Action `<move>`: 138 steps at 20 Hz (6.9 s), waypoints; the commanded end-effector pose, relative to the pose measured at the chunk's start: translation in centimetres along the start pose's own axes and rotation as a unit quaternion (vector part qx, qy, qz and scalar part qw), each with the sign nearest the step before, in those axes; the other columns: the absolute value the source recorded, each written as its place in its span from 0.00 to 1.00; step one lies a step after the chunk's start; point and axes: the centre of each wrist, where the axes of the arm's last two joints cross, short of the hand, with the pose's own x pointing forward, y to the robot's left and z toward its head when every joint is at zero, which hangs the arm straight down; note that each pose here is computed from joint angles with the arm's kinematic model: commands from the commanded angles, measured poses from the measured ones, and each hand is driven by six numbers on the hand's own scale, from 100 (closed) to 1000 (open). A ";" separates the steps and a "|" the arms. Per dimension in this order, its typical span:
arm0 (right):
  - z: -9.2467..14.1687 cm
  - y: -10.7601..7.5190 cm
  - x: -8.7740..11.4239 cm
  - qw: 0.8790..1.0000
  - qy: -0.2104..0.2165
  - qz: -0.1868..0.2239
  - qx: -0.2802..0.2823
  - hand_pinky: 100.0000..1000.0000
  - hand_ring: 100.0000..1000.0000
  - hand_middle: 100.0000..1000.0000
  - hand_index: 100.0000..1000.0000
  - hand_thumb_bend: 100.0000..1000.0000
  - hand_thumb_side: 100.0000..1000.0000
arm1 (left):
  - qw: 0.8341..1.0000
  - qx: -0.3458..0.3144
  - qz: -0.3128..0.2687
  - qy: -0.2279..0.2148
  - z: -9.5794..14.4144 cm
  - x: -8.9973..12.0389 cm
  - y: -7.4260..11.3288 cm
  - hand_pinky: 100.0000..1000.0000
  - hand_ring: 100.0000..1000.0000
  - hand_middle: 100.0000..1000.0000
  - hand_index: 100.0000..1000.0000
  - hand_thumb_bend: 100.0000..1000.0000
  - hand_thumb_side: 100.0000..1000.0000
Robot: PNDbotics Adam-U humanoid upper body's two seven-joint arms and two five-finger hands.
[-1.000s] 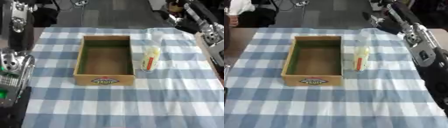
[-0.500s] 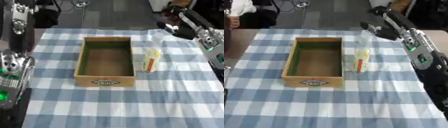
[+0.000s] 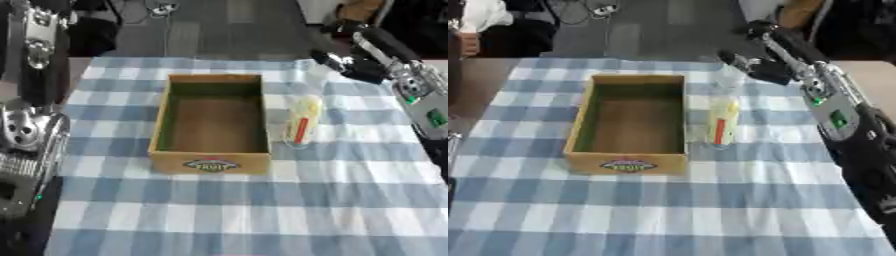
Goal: Pick up objects on the table and place them in the box.
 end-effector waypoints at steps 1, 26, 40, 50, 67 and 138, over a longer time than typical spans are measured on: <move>-0.4 -1.4 0.2 1.000 -0.006 0.005 -0.016 0.86 0.82 0.84 0.89 0.51 1.00 | 1.000 -0.004 -0.006 -0.013 -0.4 0.6 0.4 0.93 0.77 0.89 0.97 0.57 0.89; -0.6 1.1 -0.6 0.998 0.003 -0.061 0.018 0.86 0.82 0.85 0.90 0.49 1.00 | 1.000 -0.004 -0.002 -0.017 -0.6 0.8 0.2 0.93 0.77 0.89 0.97 0.57 0.88; -0.8 1.7 -1.1 0.998 0.015 -0.062 0.010 0.87 0.82 0.86 0.90 0.46 1.00 | 1.000 -0.005 -0.001 -0.019 -0.6 0.8 0.2 0.93 0.77 0.89 0.97 0.57 0.88; -0.7 1.9 -2.2 0.997 0.038 -0.067 0.000 0.87 0.83 0.87 0.91 0.44 1.00 | 1.000 -0.005 -0.001 -0.019 -0.6 0.8 0.2 0.93 0.77 0.89 0.97 0.57 0.88; -0.6 3.2 -2.2 0.997 0.033 -0.067 0.031 0.87 0.83 0.87 0.91 0.42 1.00 | 1.000 -0.005 0.000 -0.020 -0.7 0.9 0.1 0.93 0.77 0.89 0.97 0.57 0.88; -0.5 4.0 -2.0 0.984 0.070 -0.030 -0.162 0.00 0.00 0.00 0.00 0.00 0.49 | 0.999 -0.007 0.014 -0.037 -1.4 1.4 -0.3 0.93 0.77 0.89 0.97 0.57 0.88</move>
